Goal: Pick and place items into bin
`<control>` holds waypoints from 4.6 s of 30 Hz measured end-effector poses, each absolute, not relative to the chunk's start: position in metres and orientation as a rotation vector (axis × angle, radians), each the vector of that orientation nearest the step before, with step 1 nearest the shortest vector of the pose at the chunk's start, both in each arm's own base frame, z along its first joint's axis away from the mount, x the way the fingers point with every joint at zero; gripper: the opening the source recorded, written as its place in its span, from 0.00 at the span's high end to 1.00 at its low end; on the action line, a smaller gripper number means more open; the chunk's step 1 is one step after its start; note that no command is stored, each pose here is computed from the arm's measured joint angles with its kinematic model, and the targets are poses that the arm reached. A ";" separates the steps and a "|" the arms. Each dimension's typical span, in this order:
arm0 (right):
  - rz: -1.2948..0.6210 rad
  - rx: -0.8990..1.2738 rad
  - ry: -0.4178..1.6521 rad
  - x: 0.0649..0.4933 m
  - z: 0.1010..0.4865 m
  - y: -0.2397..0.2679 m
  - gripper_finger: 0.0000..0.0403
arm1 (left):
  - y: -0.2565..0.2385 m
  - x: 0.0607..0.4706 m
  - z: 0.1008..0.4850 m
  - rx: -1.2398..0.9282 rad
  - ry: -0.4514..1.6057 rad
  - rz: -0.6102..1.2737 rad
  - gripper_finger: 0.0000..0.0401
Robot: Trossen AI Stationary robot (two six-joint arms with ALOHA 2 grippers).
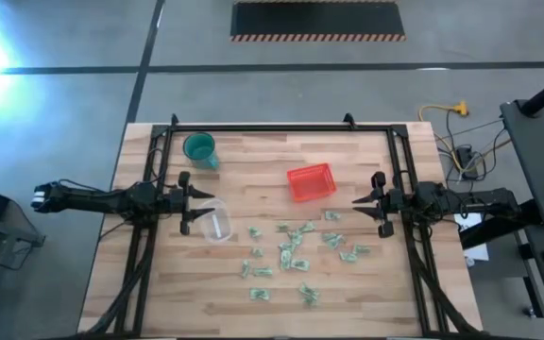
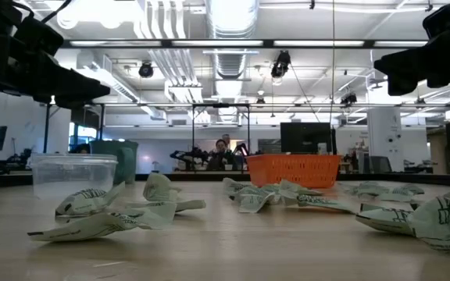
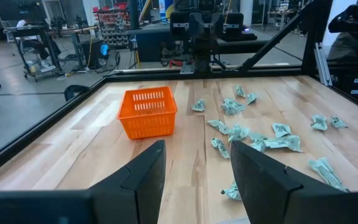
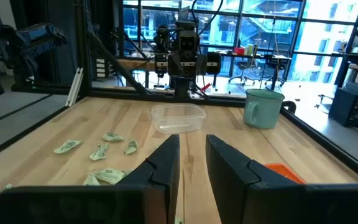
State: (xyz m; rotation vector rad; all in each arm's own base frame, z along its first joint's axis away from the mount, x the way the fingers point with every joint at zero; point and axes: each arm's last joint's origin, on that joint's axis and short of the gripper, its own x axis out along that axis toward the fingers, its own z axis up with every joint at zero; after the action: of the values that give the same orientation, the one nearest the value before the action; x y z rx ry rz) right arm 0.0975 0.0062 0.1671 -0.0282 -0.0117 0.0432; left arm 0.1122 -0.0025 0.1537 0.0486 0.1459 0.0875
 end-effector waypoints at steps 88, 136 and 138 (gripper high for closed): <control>0.053 0.100 -0.200 0.096 0.185 0.006 0.83 | -0.003 0.113 0.165 -0.089 0.026 0.070 0.59; 0.138 0.156 0.135 0.123 0.157 0.011 0.83 | -0.003 0.122 0.171 -0.094 -0.022 0.095 0.59; 0.144 0.102 0.097 0.123 0.160 0.011 0.83 | -0.005 0.124 0.177 -0.059 -0.068 0.025 0.59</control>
State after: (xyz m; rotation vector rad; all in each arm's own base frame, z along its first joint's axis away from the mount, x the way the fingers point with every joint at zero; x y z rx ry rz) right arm 0.1234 0.0111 0.1598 0.1024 0.0972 0.1442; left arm 0.1243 -0.0053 0.1769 -0.0589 -0.0682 0.0248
